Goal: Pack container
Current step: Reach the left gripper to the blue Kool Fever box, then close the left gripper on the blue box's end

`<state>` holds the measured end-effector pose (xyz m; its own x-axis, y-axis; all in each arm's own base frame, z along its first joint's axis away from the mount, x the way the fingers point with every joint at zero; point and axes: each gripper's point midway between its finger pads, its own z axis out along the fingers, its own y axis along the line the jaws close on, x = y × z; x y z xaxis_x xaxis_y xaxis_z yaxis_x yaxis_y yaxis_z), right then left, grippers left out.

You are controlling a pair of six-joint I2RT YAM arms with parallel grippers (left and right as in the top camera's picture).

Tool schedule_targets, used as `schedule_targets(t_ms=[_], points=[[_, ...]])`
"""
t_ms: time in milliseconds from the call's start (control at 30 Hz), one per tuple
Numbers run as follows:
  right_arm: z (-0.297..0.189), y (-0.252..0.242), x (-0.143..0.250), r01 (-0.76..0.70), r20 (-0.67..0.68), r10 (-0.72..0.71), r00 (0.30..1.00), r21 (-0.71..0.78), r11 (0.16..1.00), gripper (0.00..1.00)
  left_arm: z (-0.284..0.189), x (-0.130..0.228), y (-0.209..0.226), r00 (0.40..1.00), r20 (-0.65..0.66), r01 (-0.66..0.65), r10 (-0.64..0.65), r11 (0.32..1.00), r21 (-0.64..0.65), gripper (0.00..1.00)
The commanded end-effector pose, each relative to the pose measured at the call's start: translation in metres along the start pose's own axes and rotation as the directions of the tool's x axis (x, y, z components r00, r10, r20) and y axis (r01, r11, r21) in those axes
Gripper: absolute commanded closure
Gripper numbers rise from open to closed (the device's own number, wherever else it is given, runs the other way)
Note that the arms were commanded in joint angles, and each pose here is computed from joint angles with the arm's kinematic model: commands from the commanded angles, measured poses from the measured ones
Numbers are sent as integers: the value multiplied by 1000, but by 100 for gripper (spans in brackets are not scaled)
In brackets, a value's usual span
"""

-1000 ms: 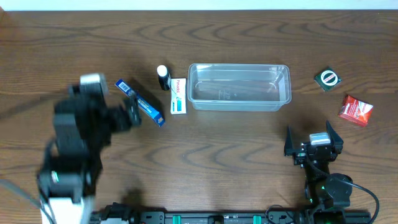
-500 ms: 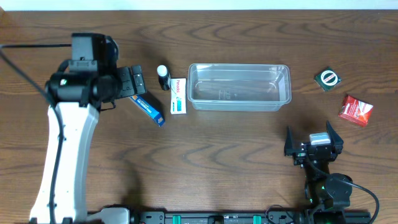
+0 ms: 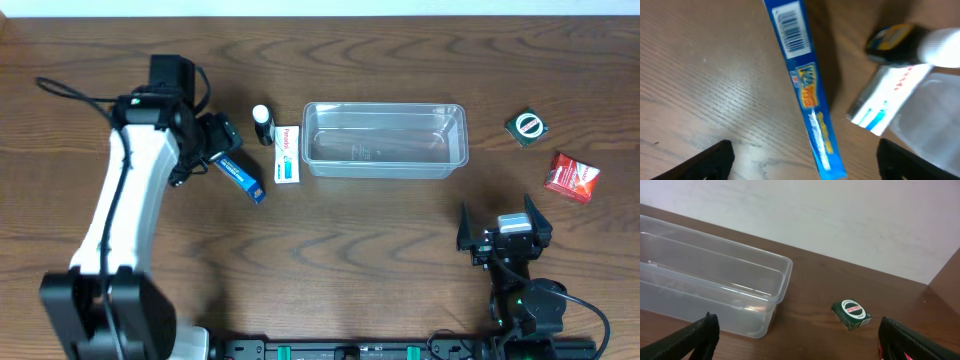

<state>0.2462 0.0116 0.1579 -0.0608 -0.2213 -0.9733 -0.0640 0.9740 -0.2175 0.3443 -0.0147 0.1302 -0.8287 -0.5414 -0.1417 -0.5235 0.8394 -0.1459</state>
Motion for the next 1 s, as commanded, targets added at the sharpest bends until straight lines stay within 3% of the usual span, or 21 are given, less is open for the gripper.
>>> schedule_targets(t_ms=[0, 167, 267, 433, 967], points=[[0, -2, 2, 12, -3, -12, 1000, 10, 1000, 1, 20, 2, 7, 997, -40, 59, -62, 997, -54, 11], [0, -2, 2, 12, -3, -12, 1000, 10, 1000, 1, 42, 3, 9, 994, -85, 61, -68, 994, -88, 16], [0, -2, 2, 12, -3, -12, 1000, 10, 1000, 1, 47, 4, 10, 993, -93, 61, -70, 994, -95, 34], [0, -2, 2, 12, -3, -12, 1000, 10, 1000, 1, 47, 3, 9, 994, -90, 60, -69, 994, -93, 50], [0, -2, 2, 12, -3, -12, 1000, 10, 1000, 1, 48, -9, 2, 997, -45, 62, -64, 996, -59, 56]])
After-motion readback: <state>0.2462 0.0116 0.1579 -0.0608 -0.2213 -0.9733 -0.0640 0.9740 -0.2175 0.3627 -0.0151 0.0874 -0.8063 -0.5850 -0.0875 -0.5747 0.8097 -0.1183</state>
